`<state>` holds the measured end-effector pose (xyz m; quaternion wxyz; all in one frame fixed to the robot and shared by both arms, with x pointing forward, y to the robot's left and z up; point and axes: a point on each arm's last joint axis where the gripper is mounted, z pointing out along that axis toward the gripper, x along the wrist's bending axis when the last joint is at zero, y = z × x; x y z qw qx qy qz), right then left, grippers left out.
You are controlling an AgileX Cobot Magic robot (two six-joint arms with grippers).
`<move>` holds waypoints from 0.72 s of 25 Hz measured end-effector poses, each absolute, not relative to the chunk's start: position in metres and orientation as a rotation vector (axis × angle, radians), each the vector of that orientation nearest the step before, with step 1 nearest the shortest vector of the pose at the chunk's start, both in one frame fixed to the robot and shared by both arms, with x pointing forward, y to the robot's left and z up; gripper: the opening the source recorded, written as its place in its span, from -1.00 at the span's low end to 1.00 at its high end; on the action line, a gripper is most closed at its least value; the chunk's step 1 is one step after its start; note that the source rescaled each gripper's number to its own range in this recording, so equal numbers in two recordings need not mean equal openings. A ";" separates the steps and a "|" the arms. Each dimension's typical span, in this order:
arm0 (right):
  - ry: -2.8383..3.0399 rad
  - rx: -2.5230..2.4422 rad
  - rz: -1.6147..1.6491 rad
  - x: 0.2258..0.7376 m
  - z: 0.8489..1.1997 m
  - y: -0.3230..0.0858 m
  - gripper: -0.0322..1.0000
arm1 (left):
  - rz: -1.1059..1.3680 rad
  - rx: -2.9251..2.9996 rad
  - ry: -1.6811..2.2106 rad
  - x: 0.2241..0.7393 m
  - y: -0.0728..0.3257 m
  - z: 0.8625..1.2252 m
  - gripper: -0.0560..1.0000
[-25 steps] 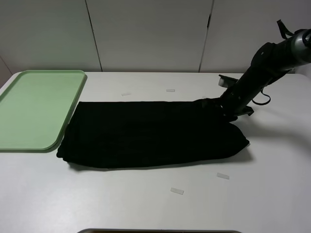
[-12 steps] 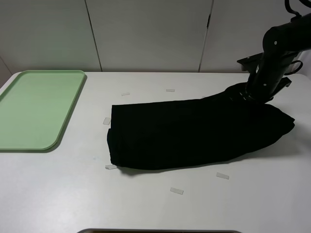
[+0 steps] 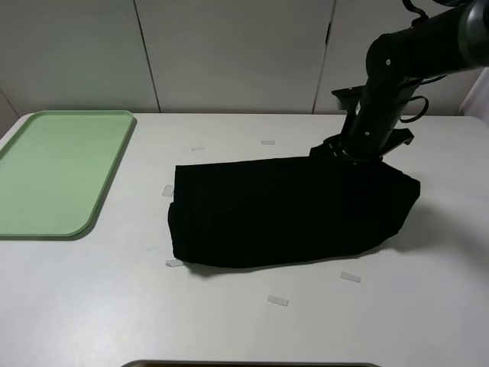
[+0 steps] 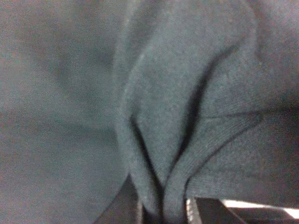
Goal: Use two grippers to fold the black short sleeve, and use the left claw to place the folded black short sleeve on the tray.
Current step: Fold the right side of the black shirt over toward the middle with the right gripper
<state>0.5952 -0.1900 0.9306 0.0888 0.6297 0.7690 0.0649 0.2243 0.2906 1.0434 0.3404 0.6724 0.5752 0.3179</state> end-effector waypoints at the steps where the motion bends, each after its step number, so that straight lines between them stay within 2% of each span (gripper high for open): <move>1: 2.283 1.901 0.228 0.592 0.931 -0.179 -0.72 | 0.827 1.750 1.497 0.224 0.291 1.043 1.00; 8: 2.279 2.024 0.363 0.586 0.927 -0.151 -0.72 | 0.827 1.750 1.497 0.224 0.291 1.043 1.00; 10: 2.283 2.029 0.406 0.587 0.927 -0.147 -0.63 | 0.827 1.750 1.497 0.224 0.291 1.043 1.00; 13: 2.269 2.029 0.457 0.589 0.928 -0.145 -0.17 | 0.827 1.750 1.497 0.224 0.291 1.043 1.00; 14: 2.265 2.038 0.466 0.589 0.928 -0.144 0.05 | 0.827 1.750 1.497 0.224 0.291 1.043 1.00; 15: 2.265 2.038 0.466 0.589 0.928 -0.144 0.05 | 0.827 1.750 1.497 0.224 0.291 1.043 1.00; 16: 2.262 2.045 0.478 0.589 0.928 -0.143 0.29 | 0.827 1.750 1.497 0.224 0.291 1.043 1.00; 18: 2.275 2.045 0.506 0.589 0.928 -0.141 0.58 | 0.827 1.750 1.497 0.224 0.291 1.043 1.00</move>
